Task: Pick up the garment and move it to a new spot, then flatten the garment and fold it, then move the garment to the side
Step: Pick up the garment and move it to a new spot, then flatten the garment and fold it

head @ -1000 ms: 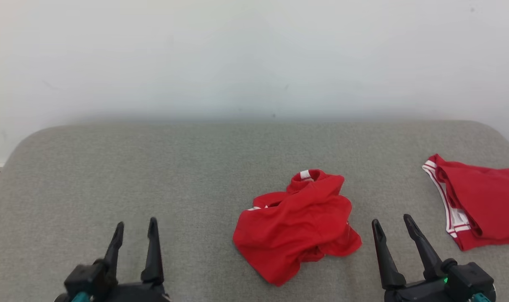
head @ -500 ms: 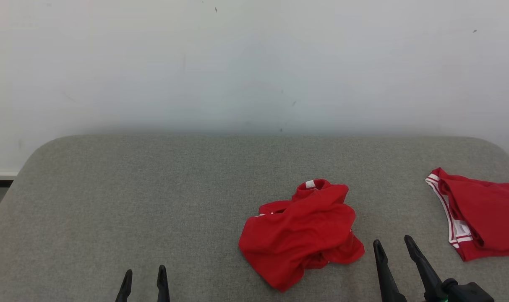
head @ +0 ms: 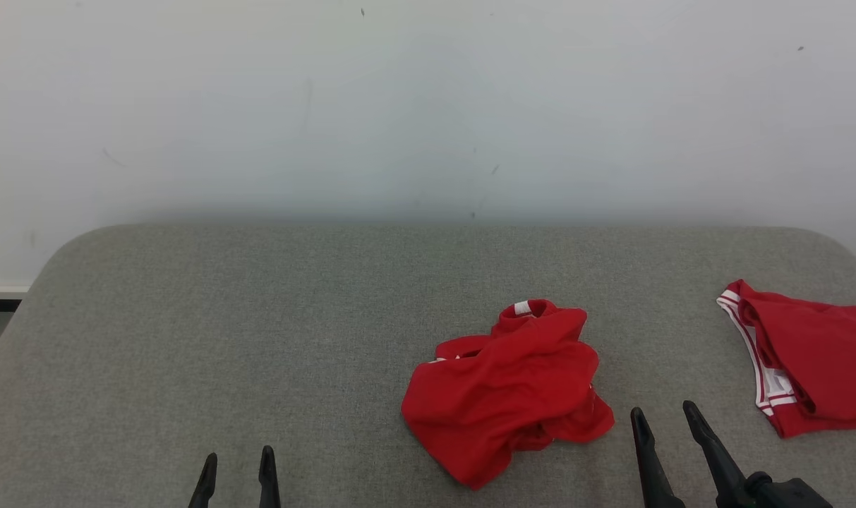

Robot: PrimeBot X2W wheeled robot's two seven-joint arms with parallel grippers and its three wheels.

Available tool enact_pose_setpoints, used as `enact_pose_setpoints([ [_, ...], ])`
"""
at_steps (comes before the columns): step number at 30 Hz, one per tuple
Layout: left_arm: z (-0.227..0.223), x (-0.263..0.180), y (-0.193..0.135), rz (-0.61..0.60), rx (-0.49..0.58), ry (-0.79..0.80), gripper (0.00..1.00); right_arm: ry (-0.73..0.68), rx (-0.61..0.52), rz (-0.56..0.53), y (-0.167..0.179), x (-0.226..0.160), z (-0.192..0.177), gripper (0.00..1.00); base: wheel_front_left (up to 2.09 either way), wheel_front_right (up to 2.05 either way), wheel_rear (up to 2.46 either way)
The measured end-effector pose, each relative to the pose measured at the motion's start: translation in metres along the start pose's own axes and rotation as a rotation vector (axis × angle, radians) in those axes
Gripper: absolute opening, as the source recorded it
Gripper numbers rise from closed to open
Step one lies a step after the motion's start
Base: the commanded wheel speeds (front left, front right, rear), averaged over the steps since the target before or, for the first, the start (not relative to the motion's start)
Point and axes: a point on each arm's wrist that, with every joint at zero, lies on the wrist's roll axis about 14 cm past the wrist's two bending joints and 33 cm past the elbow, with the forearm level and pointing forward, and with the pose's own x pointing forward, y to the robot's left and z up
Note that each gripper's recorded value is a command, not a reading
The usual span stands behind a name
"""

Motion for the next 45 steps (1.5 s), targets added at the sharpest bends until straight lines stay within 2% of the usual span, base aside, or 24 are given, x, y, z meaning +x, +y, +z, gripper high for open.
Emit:
enact_pose_setpoints([
  [30,-0.004,0.001,-0.01,-0.043,0.031,0.01,1.0,0.0,0.016,-0.006,0.002,-0.002,-0.001,1.0,0.0,0.0,0.0],
  [39,-0.001,0.031,-0.045,-0.177,0.069,-0.002,1.0,0.006,0.017,-0.024,-0.005,0.0,-0.003,1.0,0.0,0.0,0.0],
  [41,-0.009,0.049,-0.063,-0.245,0.075,0.03,1.0,0.012,0.016,-0.034,-0.009,0.0,-0.005,1.0,0.0,0.0,0.0],
  [45,-0.003,0.077,-0.081,-0.303,0.087,0.033,1.0,0.026,0.01,-0.046,-0.014,0.001,-0.008,1.0,0.0,0.0,0.0],
])
